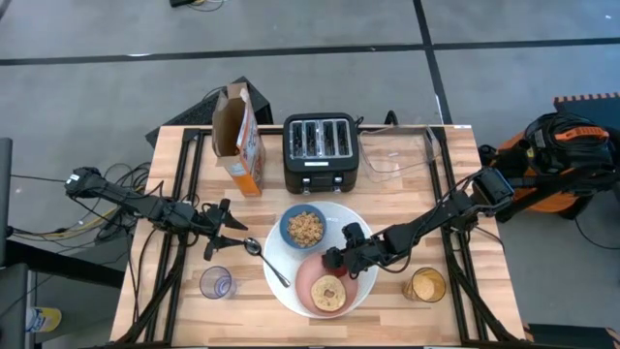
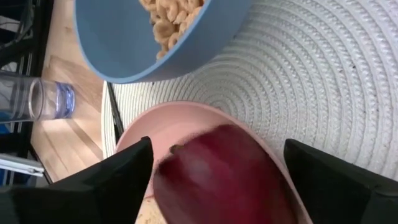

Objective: Arrange a breakfast setting
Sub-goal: Return to Home Position

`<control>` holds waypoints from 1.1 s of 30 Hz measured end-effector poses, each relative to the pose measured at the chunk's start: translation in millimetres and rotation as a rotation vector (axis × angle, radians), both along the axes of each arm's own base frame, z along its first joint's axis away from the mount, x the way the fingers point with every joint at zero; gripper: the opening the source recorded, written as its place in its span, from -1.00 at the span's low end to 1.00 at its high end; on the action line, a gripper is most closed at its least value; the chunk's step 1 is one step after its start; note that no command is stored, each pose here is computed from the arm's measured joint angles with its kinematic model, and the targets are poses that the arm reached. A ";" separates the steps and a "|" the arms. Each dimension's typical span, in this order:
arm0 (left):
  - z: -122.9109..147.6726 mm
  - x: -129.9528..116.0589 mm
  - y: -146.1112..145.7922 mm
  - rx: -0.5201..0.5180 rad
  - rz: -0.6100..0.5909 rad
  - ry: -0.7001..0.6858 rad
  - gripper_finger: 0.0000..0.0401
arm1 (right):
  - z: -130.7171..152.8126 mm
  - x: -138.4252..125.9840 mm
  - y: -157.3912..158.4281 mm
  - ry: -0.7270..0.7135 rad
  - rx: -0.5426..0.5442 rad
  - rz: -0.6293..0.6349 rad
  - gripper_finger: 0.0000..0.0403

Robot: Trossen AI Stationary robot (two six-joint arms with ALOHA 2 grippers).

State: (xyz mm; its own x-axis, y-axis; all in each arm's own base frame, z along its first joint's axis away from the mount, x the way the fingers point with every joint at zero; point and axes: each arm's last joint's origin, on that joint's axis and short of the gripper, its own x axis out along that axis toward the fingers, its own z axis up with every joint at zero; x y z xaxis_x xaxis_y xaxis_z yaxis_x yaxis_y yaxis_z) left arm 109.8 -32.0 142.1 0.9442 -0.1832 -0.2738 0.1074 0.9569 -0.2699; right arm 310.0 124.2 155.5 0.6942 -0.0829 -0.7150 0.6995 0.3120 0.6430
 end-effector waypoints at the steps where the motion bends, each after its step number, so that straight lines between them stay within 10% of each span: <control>1: -0.1 0.0 0.0 0.000 0.000 0.000 0.04 | 0.0 0.0 0.0 0.000 0.000 0.000 0.90; 15: 0.0 0.0 0.0 0.000 0.000 0.000 0.04 | 13.7 -4.4 -2.1 -0.023 -0.006 0.011 0.97; 33: -0.1 0.0 0.0 0.000 0.000 0.000 0.04 | 127.8 -54.8 -52.9 -0.256 -0.274 0.213 0.81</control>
